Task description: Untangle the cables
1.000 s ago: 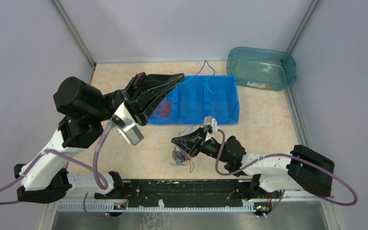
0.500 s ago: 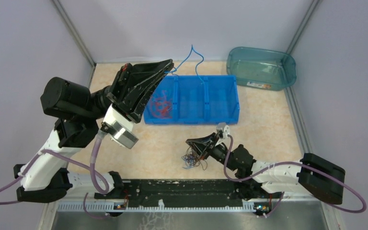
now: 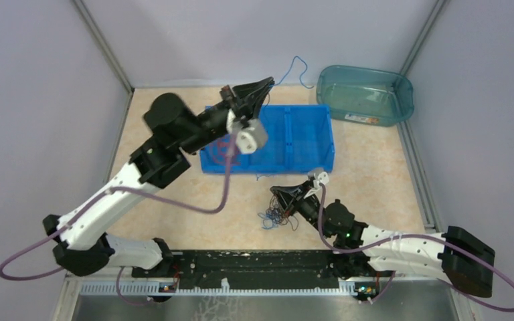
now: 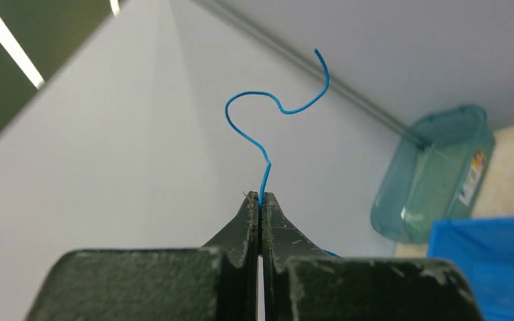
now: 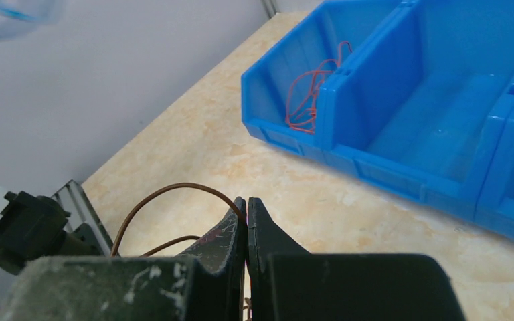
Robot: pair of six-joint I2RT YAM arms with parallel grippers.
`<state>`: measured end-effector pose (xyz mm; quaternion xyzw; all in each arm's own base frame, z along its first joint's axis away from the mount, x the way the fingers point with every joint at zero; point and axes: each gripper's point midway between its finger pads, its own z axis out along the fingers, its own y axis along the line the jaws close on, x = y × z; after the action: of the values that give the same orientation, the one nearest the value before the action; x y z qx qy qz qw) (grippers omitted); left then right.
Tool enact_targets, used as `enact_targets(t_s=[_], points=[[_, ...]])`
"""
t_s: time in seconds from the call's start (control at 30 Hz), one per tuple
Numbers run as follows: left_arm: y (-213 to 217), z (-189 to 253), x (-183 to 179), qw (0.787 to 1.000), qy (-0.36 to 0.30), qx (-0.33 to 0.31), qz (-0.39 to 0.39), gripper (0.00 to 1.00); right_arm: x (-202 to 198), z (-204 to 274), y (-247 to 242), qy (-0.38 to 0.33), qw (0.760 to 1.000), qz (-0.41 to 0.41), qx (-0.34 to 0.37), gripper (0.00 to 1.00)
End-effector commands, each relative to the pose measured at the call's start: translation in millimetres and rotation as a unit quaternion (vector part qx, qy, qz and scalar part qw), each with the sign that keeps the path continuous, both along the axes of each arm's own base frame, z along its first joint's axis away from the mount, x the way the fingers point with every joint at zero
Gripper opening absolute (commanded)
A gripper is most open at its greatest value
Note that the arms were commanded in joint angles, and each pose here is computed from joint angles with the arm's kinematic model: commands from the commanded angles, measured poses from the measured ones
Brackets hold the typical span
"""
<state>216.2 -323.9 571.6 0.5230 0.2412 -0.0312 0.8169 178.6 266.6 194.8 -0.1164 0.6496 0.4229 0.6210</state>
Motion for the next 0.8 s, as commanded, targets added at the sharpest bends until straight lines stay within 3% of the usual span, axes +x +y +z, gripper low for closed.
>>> enact_targets(t_s=[0.0, 0.13, 0.4, 0.77], points=[[-2, -51, 71, 0.992, 0.104, 0.002, 0.070, 0.00, 7, 7, -4, 0.006, 1.000, -0.026, -0.015, 0.00], [-7, -85, 117, 0.985, 0.147, 0.001, 0.091, 0.00, 8, 7, -9, 0.012, 0.999, -0.035, -0.020, 0.00], [-20, -151, 172, 0.971, 0.208, 0.013, 0.116, 0.00, 13, 14, -24, 0.022, 0.996, -0.069, -0.051, 0.00], [-32, -219, 199, 0.958, 0.261, 0.036, 0.115, 0.00, 11, 16, -36, 0.024, 0.996, -0.080, -0.036, 0.00]])
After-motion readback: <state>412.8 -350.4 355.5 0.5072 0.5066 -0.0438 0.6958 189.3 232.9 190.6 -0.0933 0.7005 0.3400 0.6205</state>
